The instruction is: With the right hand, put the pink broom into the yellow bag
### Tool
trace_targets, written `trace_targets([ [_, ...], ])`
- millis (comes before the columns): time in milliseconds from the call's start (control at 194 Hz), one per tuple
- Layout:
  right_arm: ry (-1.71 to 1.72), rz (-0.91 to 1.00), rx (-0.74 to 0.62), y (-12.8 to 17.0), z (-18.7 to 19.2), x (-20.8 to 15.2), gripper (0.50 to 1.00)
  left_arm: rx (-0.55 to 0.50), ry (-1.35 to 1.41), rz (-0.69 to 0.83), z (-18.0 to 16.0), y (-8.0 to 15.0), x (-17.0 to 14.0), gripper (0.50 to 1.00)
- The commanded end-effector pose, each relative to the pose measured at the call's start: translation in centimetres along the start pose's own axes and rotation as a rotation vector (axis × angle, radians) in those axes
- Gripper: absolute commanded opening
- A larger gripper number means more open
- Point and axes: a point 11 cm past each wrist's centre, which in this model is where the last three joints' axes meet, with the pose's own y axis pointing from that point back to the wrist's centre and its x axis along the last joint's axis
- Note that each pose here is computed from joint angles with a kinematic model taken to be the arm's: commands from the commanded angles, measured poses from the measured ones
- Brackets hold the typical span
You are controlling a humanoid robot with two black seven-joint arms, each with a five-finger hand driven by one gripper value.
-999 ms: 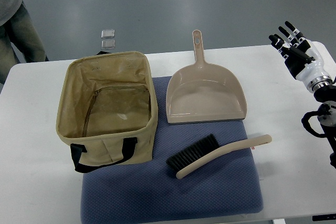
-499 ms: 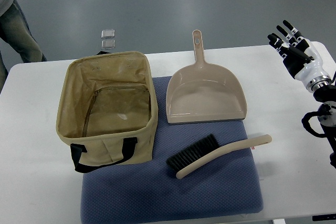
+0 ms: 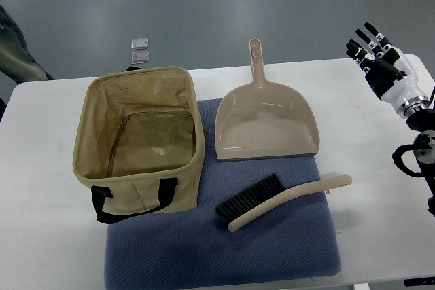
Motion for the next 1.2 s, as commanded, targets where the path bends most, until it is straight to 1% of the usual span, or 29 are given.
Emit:
trace_targets([
  [0,0.001,0.0,0.0,0.0,-0.1,0.0,0.928,0.0,0.0,0.0,0.0,0.0,0.0,1.0],
  [917,0.01,-0.034,0.004,-0.1,-0.5,-0.2,0.928,0.0,0.0,0.0,0.0,0.0,0.0,1.0],
  [1195,0.047,-0.063,-0.003,-0.1,-1.2,0.0,0.928,0.0,0.0,0.0,0.0,0.0,0.0,1.0],
])
